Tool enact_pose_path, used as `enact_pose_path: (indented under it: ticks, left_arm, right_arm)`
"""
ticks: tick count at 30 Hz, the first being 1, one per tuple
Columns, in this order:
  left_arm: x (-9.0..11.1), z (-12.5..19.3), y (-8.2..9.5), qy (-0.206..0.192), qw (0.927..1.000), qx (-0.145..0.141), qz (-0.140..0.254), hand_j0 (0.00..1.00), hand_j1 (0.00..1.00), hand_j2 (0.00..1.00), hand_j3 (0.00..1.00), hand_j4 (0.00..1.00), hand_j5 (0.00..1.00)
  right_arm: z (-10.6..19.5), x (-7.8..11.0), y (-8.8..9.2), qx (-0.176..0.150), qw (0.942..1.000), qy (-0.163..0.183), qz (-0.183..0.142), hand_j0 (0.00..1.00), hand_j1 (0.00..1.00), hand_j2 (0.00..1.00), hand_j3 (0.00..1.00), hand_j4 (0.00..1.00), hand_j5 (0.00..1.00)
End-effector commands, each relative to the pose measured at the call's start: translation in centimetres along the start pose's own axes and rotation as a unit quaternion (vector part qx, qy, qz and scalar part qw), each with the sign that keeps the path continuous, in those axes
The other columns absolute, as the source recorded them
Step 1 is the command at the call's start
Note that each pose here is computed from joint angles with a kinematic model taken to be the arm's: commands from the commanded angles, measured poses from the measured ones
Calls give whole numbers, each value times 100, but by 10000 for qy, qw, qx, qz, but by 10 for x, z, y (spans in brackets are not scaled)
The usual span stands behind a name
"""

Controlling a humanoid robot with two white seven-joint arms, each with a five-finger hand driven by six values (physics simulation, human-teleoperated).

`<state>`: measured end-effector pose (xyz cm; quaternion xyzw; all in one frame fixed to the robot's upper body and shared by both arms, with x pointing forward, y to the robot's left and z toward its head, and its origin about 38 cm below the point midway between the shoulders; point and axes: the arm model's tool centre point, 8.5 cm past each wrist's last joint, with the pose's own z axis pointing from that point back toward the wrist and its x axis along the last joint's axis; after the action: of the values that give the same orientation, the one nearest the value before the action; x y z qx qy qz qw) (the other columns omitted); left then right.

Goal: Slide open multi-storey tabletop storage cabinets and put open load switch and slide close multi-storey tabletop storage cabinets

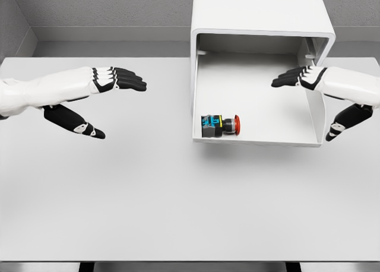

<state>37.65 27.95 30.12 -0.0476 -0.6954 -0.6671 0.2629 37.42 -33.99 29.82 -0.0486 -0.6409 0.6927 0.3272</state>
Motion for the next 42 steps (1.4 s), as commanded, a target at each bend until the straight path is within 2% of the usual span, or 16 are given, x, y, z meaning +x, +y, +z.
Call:
enact_pose_path:
  ticks: [1, 5, 15, 20, 27, 39, 42]
  left_arm:
    - [0, 0, 1, 0, 10000, 30, 32, 100, 100, 100, 100, 100, 100]
    - [0, 0, 1, -7, 10000, 25, 34, 100, 100, 100, 100, 100, 100]
    - [0, 0, 2, -8, 10000, 33, 21, 100, 100, 100, 100, 100, 100]
    - [0, 0, 1, -7, 10000, 33, 34, 100, 100, 100, 100, 100, 100]
    - [0, 0, 2, -8, 10000, 33, 21, 100, 100, 100, 100, 100, 100]
    - [0, 0, 3, -14, 10000, 54, 17, 100, 100, 100, 100, 100, 100]
    - [-2, 1, 3, 29, 10000, 54, 22, 100, 100, 100, 100, 100, 100]
  right_arm:
    - [6, -1, 1, 142, 9999, 89, 18, 100, 100, 100, 100, 100, 100]
    - [17, -3, 1, 253, 9994, 240, 49, 100, 100, 100, 100, 100, 100]
    - [18, -4, 14, 406, 9988, 260, -57, 100, 100, 100, 100, 100, 100]
    - [19, -4, 14, 426, 9987, 276, -44, 100, 100, 100, 100, 100, 100]
    - [35, -5, 5, 552, 9972, 491, 75, 100, 100, 100, 100, 100, 100]
    - [31, -2, 2, 449, 9981, 410, 111, 100, 100, 100, 100, 100, 100]
    - [19, 0, 3, 379, 9990, 239, 90, 100, 100, 100, 100, 100, 100]
